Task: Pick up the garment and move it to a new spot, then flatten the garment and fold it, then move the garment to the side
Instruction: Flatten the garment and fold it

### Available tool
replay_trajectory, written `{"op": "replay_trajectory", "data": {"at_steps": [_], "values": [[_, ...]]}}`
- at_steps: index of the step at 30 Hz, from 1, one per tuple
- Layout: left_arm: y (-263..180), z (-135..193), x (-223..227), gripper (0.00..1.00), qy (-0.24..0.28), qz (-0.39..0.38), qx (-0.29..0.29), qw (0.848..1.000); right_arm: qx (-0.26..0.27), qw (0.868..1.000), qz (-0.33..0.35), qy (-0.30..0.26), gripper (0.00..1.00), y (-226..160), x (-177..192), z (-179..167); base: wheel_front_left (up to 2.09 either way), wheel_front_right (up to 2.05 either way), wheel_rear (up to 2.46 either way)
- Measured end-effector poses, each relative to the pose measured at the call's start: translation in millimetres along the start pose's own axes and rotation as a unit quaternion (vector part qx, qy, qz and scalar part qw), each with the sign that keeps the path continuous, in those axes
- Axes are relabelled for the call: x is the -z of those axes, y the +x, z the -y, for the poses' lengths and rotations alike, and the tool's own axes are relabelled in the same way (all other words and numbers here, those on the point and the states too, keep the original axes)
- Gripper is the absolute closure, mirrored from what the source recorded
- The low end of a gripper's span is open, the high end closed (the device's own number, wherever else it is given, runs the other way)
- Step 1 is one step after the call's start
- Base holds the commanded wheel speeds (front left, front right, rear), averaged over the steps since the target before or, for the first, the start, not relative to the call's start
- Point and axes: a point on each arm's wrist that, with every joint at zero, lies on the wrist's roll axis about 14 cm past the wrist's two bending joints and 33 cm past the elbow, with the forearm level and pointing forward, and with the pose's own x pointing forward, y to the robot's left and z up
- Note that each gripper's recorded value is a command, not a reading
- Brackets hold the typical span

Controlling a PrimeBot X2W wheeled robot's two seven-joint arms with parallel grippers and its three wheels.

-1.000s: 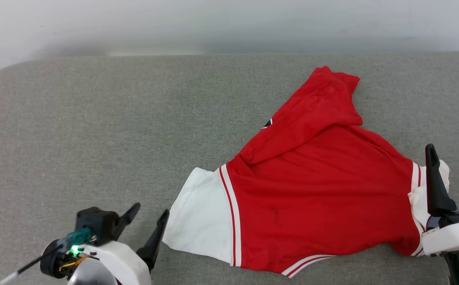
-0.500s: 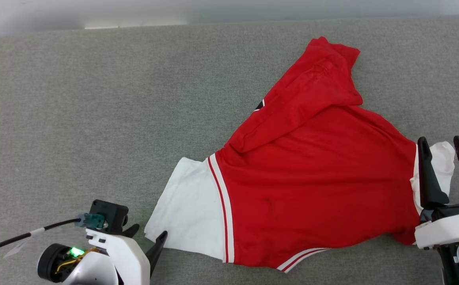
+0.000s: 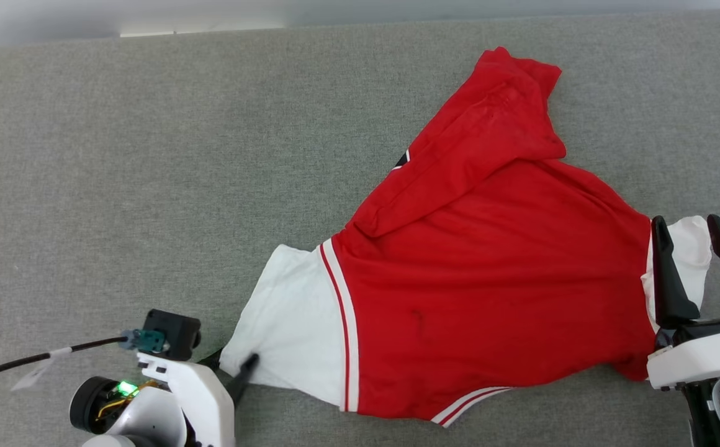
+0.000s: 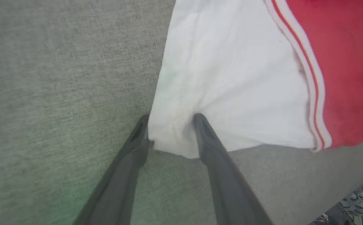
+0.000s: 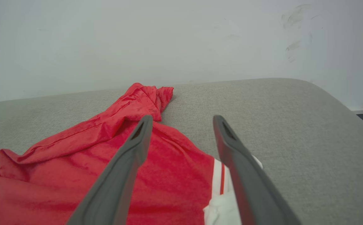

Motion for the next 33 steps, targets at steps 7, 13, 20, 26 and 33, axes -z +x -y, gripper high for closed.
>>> {"op": "replay_trajectory", "data": {"at_steps": [7,13,20,26,33], "values": [[-15.7,-9.4,-28.1,1.00,-0.016,0.087,-0.024,0.996,-0.003,0.999,-0.048,-0.005,0.00,-10.6,7.8,0.0,0.00,0.00,0.00],[-51.3,-11.9,-67.5,1.00,-0.003,0.190,-0.040,0.981,0.002,0.986,-0.168,-0.020,0.00,-35.7,39.4,10.4,0.00,0.00,0.00],[-83.6,-5.5,-89.8,1.00,0.005,0.247,-0.036,0.968,0.015,0.956,-0.292,-0.025,0.00,-55.4,61.5,20.7,0.00,0.00,0.00],[-92.2,2.5,-96.3,1.00,0.012,0.258,-0.026,0.966,0.028,0.916,-0.398,-0.029,0.00,-68.8,87.8,25.3,0.00,0.00,0.00],[-91.2,1.9,-93.4,1.00,0.008,0.252,-0.027,0.967,0.014,0.892,-0.452,-0.015,0.00,-62.9,114.2,16.2,0.00,0.00,0.00]]}}
